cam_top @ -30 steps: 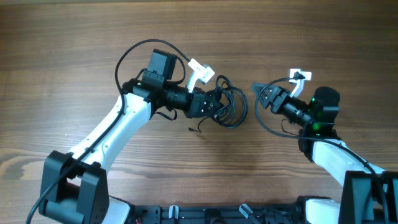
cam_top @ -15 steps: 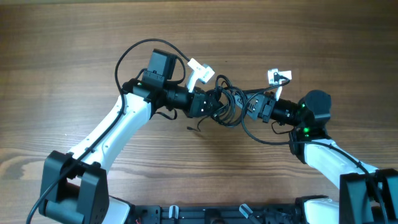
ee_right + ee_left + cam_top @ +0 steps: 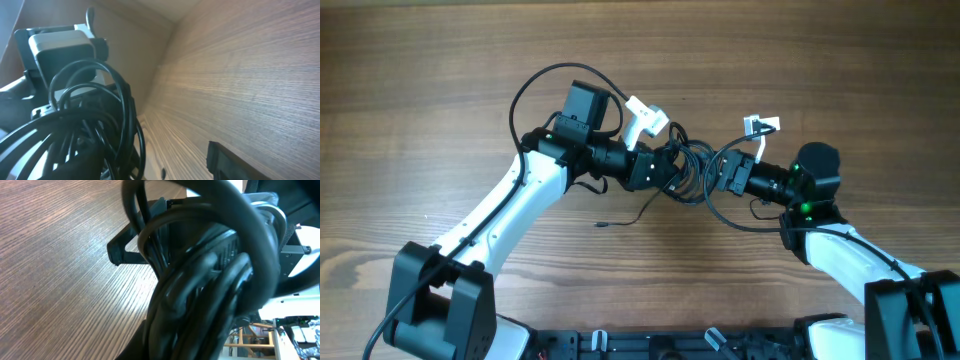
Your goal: Untangle cables
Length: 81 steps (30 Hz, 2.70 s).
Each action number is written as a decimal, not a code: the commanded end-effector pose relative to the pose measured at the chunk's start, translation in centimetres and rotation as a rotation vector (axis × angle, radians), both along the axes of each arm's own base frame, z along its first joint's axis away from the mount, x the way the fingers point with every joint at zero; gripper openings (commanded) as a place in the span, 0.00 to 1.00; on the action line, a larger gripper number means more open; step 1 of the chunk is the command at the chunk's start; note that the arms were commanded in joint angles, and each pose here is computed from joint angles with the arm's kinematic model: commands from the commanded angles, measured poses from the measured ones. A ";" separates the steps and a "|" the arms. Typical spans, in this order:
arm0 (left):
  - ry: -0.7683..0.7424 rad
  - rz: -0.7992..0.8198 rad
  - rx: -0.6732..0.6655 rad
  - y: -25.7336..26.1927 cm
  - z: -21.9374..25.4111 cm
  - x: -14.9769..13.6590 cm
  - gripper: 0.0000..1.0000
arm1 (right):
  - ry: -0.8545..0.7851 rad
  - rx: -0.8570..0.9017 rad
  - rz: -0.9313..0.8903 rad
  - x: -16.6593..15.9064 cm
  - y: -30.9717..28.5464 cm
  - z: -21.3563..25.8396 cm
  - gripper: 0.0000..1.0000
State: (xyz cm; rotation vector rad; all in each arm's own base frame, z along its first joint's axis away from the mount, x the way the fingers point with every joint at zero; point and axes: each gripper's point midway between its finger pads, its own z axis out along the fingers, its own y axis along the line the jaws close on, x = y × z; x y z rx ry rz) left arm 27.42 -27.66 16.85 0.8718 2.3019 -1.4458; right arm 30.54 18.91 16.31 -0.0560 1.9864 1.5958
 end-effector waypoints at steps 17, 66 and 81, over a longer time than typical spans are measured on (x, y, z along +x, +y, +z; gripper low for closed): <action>-0.018 -0.139 -0.171 -1.6 3.8 -2.4 0.04 | -0.155 -0.061 -0.103 2.0 -2.0 0.7 0.72; -0.094 -0.213 -0.214 -2.4 4.4 -3.4 0.04 | 0.089 -0.303 -0.321 3.1 -3.0 -6.9 0.57; -0.123 -0.248 -0.332 -1.7 6.6 -3.1 0.04 | 0.243 -0.413 -0.784 5.7 -18.4 -9.9 0.63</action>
